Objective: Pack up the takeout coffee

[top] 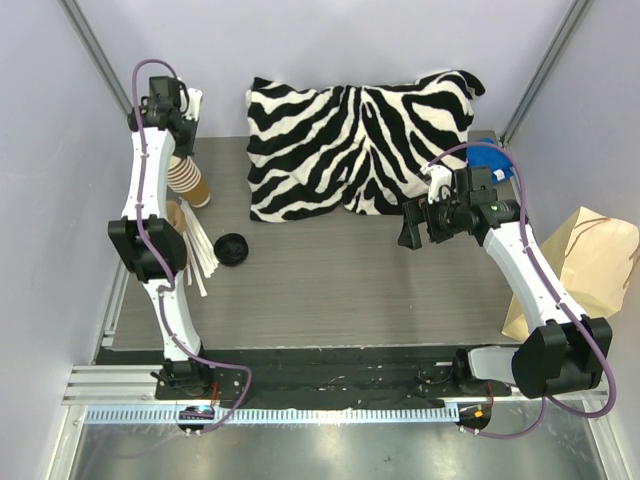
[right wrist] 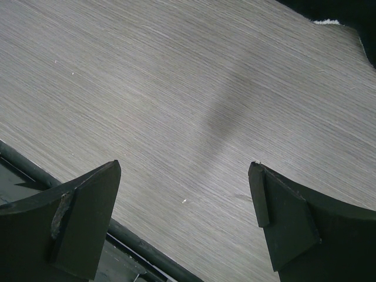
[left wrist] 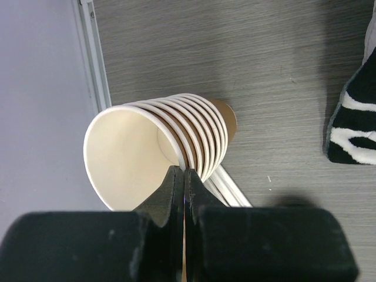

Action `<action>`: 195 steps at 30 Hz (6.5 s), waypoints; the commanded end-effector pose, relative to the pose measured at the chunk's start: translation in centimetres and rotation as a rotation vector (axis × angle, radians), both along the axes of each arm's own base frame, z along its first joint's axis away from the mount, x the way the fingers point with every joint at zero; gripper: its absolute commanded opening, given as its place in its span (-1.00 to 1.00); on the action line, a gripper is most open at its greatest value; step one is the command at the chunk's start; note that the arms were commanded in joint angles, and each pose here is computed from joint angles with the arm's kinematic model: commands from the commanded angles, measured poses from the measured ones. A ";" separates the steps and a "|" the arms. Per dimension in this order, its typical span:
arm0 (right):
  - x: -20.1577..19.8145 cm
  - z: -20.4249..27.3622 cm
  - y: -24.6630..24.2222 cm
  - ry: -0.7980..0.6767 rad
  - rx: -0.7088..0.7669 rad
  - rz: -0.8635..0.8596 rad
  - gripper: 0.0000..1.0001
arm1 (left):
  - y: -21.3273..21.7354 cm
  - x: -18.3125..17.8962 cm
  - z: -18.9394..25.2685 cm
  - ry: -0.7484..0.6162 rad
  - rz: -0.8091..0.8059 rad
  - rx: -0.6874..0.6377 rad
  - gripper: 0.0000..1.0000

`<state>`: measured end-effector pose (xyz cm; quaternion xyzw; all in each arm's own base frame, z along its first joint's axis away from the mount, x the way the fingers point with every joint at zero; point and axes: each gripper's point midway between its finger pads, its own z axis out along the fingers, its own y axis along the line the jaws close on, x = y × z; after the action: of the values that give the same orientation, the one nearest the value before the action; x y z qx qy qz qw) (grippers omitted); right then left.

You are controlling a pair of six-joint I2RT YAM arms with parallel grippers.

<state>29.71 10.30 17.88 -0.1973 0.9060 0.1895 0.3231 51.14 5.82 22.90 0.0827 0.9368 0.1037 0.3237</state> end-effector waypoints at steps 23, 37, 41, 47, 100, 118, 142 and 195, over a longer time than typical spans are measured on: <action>0.6 2.3 0.4 -0.094 0.034 0.011 1.00 | -2.1 -0.5 8.8 -0.192 -0.097 0.247 -1.00; 0.5 3.1 0.7 -0.103 0.055 0.021 0.99 | -2.5 -4.4 19.5 -0.422 -0.131 0.324 -1.00; 0.5 3.3 0.7 -0.103 0.059 0.017 0.99 | -7.0 -7.0 19.2 -0.413 -0.259 0.266 -1.00; 0.7 3.4 0.7 -0.106 0.059 0.008 1.00 | -19.9 -14.7 12.4 -0.300 -0.628 0.213 -1.00; 0.5 3.2 -1.5 -0.090 0.066 -0.068 0.99 | -36.4 -28.1 4.3 0.024 -1.067 -0.230 0.72; 0.3 2.7 -1.4 -0.080 0.068 -0.057 0.99 | -7.4 -6.0 7.0 -0.051 -0.474 -0.047 0.67; 0.2 2.2 -1.2 -0.061 0.075 -0.050 1.00 | -0.9 -2.0 -5.1 0.145 -0.492 0.047 0.44; 0.9 2.3 -0.9 -0.054 0.091 -0.039 0.99 | -1.3 0.9 -0.3 -0.036 -0.352 -0.017 0.24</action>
<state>29.79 9.09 18.42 -0.1624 0.9046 0.2110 0.3329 51.84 3.80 17.72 0.2499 0.9171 0.0118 0.3103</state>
